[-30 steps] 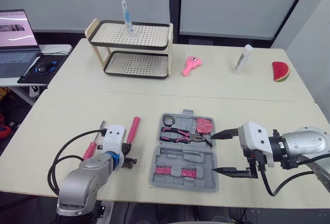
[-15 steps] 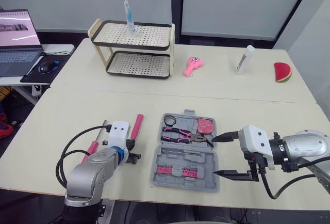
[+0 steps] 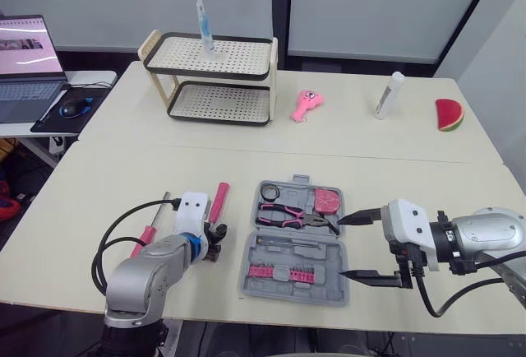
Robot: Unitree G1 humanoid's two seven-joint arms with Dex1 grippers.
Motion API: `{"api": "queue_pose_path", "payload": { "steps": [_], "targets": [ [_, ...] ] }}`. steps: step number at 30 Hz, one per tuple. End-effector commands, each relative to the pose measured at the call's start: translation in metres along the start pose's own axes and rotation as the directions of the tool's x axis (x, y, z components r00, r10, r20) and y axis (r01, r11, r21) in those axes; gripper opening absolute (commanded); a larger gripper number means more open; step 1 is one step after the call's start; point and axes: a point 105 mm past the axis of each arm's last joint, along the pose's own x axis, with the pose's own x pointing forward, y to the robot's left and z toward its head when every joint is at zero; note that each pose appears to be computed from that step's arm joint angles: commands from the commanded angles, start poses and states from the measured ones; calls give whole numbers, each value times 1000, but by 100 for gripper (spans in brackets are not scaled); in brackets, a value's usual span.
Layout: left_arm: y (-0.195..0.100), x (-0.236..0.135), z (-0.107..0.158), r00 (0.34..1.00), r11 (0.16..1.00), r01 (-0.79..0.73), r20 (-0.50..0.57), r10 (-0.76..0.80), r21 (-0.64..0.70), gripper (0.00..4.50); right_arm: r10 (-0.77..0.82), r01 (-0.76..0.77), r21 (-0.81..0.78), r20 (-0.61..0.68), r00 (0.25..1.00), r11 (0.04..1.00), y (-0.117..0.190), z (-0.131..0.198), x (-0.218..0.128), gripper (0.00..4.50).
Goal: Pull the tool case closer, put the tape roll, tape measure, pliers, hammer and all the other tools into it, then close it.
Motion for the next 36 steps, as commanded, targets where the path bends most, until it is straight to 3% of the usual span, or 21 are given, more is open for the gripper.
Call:
{"api": "queue_pose_path", "payload": {
  "steps": [1, 4, 8, 11, 13, 16, 19, 22, 26, 31, 36],
  "targets": [
    [8, -11, 13, 999, 1000, -12, 48, 11, 8, 375, -13, 13, -53, 7, 1000, 999, 0, 9, -4, 450],
    [12, -25, 24, 995, 998, 26, 90, -30, 49, 445, -20, 20, -52, 13, 1000, 998, 0, 9, -3, 450],
    [13, -48, 33, 979, 957, 163, 84, -188, 241, 445, -30, 32, -52, 27, 999, 998, 0, 11, -1, 450],
    [26, -60, 35, 958, 853, 238, 34, -286, 465, 445, -45, 47, -56, 37, 998, 997, 0, 12, 0, 450],
    [33, -63, 42, 936, 715, 260, 11, -351, 649, 445, -60, 63, -61, 44, 997, 996, -2, 14, 1, 450],
    [40, -62, 55, 897, 408, 254, -56, -440, 877, 445, -74, 77, -63, 42, 996, 995, -3, 14, 5, 450],
    [43, -57, 63, 853, -13, 223, -202, -482, 975, 445, -112, 114, -61, 35, 993, 992, -7, 13, 9, 450],
    [45, -47, 76, 830, -400, 139, -326, -452, 906, 445, -133, 133, -33, 9, 991, 991, -8, 11, 15, 450],
    [39, -34, 78, 783, -654, 95, -462, -417, 750, 445, -109, 110, -17, 35, 993, 994, -7, 20, 21, 450],
    [26, -25, 68, 708, -819, 59, -602, -369, 571, 445, -83, 82, 8, 76, 994, 997, -3, 31, 26, 450],
    [19, -17, 60, 671, -877, 75, -675, -308, 474, 445, -71, 70, 15, 101, 992, 997, 1, 38, 31, 450]
  ]
}}
